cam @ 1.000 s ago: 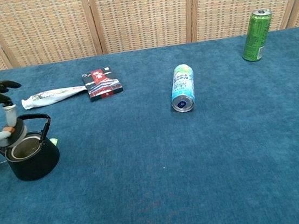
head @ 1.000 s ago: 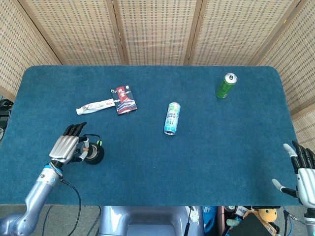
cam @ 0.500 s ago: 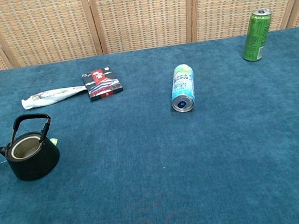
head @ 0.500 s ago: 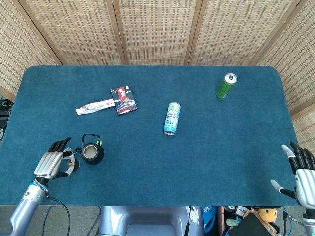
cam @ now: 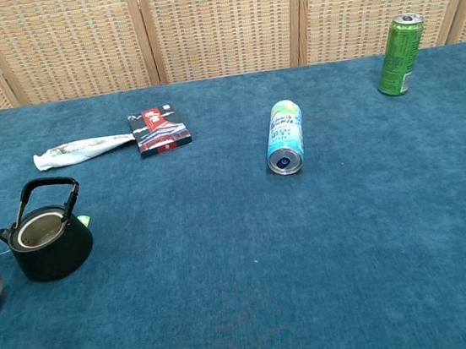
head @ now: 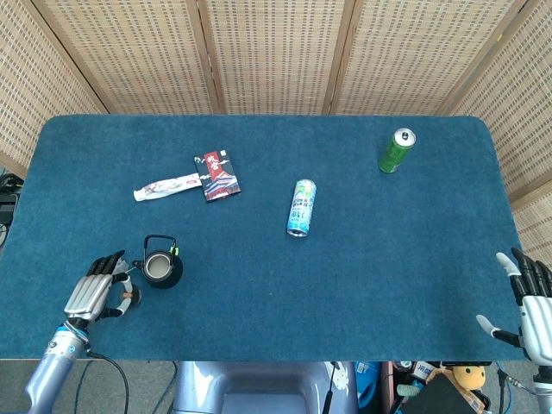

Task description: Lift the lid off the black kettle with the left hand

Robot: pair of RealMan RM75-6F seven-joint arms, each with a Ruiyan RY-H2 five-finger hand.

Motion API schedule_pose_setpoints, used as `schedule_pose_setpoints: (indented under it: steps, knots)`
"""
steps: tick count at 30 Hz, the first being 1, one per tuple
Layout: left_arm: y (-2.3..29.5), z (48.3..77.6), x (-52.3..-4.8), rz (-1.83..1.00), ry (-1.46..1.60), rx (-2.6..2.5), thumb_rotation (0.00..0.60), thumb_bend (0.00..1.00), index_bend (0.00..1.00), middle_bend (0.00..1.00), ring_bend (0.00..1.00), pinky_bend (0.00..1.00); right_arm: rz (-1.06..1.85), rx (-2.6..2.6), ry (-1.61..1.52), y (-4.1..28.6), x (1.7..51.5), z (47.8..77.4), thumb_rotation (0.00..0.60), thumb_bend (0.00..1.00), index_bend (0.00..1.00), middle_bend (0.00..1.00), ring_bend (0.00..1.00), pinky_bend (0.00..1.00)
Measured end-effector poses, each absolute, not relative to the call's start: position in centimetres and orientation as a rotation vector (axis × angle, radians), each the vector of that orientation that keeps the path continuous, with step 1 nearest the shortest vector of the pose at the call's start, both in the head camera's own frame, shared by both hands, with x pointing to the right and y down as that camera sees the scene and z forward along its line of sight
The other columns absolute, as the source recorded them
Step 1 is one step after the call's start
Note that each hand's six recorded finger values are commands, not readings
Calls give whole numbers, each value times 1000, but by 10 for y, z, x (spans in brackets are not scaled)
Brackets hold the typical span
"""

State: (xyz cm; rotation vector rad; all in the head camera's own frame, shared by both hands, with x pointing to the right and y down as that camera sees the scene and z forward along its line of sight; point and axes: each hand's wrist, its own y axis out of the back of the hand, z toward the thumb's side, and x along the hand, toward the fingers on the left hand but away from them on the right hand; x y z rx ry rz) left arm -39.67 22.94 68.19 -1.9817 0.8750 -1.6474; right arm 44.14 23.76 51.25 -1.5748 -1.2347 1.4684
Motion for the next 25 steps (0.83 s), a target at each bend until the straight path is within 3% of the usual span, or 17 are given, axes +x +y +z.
schedule_pose_setpoints:
  steps: [3,9,16,21,25]
  knots:
    - [229,679,-397,-1634,888,-1987,600,378,82,0,0,0,1467,-1576,-1234,238,441,512,600,0,0,0,0,0]
    - [222,658,-393,-1532,977,-1996,600,335,5,0,0,0,1462,-1576,-1235,238,440,511,600,0,0,0,0,0]
    - [198,590,-406,-1313,1110,-1842,600,130,0,0,0,0,1461,-1572,-1232,239,439,511,600,0,0,0,0,0]
    - [193,547,-436,-1331,1123,-1672,600,115,0,0,0,0,1464,-1563,-1231,239,440,511,600,0,0,0,0,0]
    - [195,544,-446,-1367,1136,-1666,600,114,0,0,0,0,1472,-1557,-1223,238,439,513,600,0,0,0,0,0]
